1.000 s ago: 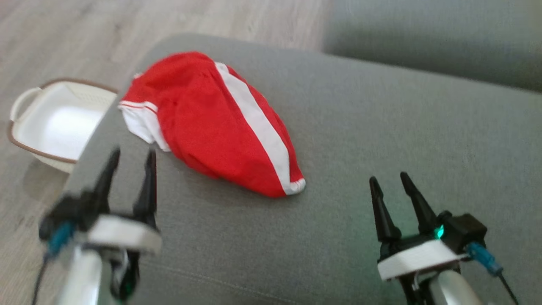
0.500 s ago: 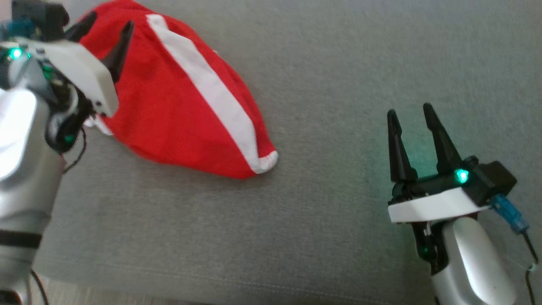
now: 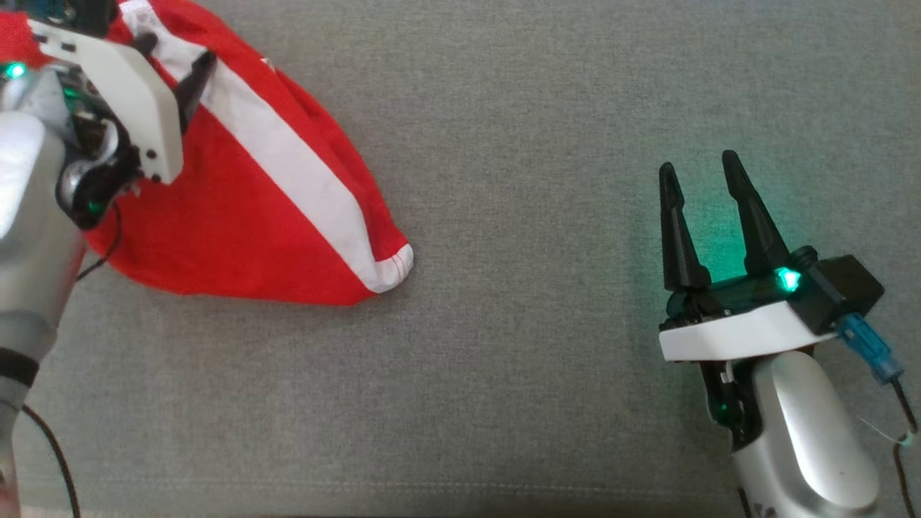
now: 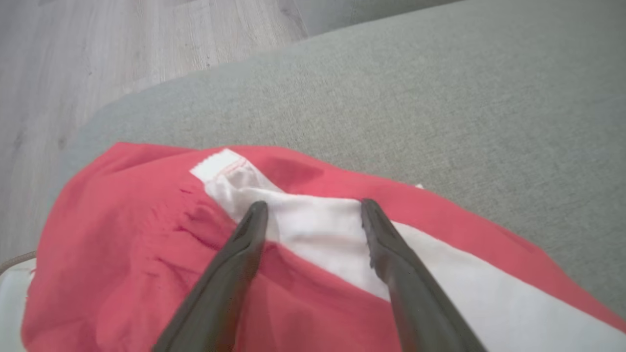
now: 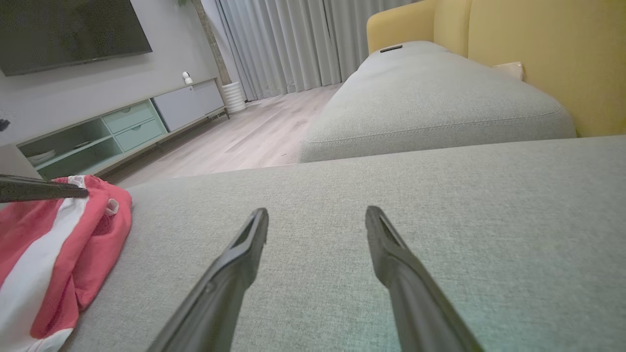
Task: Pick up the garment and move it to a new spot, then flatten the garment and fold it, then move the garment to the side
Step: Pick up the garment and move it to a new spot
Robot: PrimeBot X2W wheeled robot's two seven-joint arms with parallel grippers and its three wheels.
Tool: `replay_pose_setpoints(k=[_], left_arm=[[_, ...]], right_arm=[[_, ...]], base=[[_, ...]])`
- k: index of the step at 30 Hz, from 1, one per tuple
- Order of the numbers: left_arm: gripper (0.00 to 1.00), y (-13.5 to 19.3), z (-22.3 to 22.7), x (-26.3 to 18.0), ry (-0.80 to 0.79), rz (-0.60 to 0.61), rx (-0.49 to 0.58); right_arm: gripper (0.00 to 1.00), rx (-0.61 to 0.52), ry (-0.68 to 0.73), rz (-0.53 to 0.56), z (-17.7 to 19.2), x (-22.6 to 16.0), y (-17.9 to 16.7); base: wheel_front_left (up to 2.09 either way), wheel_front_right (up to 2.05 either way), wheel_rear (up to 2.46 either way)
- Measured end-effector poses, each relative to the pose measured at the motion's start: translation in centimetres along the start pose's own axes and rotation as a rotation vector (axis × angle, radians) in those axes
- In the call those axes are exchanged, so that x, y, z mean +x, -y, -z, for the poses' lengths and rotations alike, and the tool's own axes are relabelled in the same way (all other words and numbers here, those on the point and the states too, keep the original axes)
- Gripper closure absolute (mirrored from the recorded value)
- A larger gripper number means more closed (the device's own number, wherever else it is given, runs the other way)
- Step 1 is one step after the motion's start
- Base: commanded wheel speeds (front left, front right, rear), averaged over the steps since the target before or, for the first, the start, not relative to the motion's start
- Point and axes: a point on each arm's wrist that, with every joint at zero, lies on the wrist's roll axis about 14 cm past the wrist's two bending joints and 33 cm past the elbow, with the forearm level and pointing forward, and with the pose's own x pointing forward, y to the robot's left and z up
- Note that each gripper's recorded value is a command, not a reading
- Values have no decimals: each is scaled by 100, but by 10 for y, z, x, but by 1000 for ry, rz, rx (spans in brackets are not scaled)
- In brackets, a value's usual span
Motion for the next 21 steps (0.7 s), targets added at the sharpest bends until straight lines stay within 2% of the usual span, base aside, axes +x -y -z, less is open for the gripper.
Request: replay_pose_setpoints(k=[2, 3, 4, 5, 8, 11, 16, 17, 21], left_arm=[[0, 5, 10, 4, -31, 14, -1], [12, 6, 13, 6, -41, 19, -4], [77, 8, 17, 6, -53, 26, -7], [100, 10, 19, 7, -65, 31, -11], [100, 14, 19, 6, -67, 49, -24], [100, 13, 7, 3, -4, 49, -32], [100, 6, -40, -12, 179, 40, -33], [100, 3, -61, -22, 261, 35, -37], [100, -3, -91, -46, 389, 16, -24]], right_arm=[[0, 0, -3, 6, 1, 0, 2], [0, 0, -3, 7, 1, 0, 3], [0, -1, -2, 7, 1, 0, 3], [0, -1, 0, 6, 1, 1, 3], [0, -3, 8, 1, -2, 3, 2], [0, -3, 11, -4, -4, 3, 0], [0, -7, 24, -22, -11, 3, -8], [0, -8, 36, -28, -16, 2, -11], [0, -9, 59, -40, -27, -1, -18]], base=[[0, 0, 0], [0, 0, 0], [0, 0, 0], [0, 0, 0], [0, 0, 0], [0, 0, 0], [0, 0, 0], [0, 0, 0], [0, 0, 0]])
